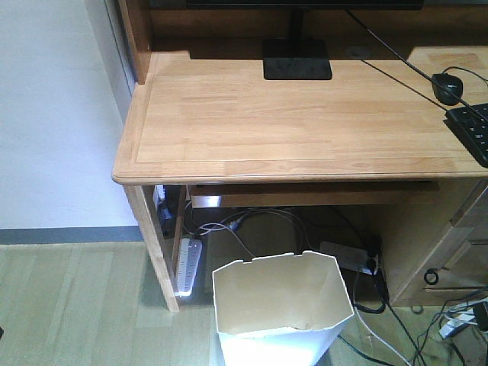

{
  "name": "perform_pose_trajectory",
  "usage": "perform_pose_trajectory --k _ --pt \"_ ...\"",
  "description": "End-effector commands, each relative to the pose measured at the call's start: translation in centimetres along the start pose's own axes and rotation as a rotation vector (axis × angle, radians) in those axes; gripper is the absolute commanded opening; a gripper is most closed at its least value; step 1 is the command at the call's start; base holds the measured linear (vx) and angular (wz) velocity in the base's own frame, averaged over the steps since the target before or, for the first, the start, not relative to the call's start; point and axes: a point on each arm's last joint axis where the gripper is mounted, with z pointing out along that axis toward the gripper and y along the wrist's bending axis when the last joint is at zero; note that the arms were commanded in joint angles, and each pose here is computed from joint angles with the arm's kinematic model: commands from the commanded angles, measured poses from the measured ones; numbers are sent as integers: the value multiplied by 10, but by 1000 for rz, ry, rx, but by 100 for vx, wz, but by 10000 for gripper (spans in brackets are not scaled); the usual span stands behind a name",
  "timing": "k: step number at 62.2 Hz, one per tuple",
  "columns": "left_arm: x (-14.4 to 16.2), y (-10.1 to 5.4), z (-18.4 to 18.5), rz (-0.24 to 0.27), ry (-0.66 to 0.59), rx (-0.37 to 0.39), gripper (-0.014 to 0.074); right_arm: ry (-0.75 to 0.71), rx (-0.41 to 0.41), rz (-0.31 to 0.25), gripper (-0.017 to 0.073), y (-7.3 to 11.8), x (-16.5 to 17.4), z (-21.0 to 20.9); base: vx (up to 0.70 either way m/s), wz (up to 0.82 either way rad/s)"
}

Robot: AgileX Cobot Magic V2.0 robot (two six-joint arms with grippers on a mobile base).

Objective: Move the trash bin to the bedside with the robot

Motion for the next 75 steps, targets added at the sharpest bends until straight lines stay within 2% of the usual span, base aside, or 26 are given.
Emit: perform_pose_trajectory --k 1,64,75 --pt "2 0 2 -12 -54 9 -6 -62 1 -1 -10 0 -1 0 0 0" --pt "2 0 2 -12 -54 9 -6 -62 1 0 -10 0 -1 0 0 0" --pt "2 0 2 -12 -54 9 -6 -118 -2 15 -10 0 -6 -1 0 0"
